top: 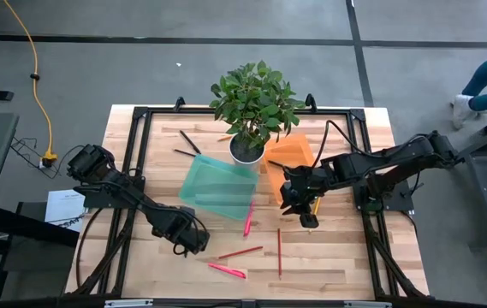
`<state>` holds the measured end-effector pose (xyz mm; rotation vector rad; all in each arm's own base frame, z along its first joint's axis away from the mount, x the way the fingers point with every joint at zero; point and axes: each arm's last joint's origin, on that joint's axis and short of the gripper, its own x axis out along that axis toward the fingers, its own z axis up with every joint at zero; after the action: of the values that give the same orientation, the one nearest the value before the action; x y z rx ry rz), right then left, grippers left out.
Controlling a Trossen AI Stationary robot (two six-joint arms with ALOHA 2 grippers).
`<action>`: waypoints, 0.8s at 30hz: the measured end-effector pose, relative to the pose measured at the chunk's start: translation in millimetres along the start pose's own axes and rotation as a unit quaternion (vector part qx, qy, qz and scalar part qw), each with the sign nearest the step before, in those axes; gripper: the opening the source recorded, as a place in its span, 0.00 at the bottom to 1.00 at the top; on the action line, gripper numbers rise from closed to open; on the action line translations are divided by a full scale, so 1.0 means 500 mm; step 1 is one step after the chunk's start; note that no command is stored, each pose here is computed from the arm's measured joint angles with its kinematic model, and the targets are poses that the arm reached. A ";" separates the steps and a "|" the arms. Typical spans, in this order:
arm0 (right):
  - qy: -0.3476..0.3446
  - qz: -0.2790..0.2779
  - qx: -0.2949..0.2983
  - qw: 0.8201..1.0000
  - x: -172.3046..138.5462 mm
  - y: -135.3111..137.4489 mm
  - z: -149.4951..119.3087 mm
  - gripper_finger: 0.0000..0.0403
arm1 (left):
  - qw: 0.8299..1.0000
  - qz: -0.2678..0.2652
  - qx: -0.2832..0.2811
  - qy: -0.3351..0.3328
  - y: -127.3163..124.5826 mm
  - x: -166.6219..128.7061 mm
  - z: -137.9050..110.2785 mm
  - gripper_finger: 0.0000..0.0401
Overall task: Sort pens & pencils
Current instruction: Put the bottom black pen into the orange bin
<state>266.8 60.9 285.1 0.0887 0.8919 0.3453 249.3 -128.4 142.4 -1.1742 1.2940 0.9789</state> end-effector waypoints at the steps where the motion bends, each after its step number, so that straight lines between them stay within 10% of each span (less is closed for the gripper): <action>1: 0.000 0.000 0.000 1.000 0.000 0.000 0.000 0.21 | 1.000 -0.005 0.000 0.002 -0.001 0.002 -0.001 0.26; 24: -0.002 -0.004 0.003 1.000 -0.004 -0.019 0.001 0.21 | 0.999 0.034 -0.003 0.009 0.013 0.002 0.002 0.17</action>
<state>268.4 51.4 285.0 0.0921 0.8903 0.3349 243.1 -126.5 140.8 -1.1519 1.3535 1.0230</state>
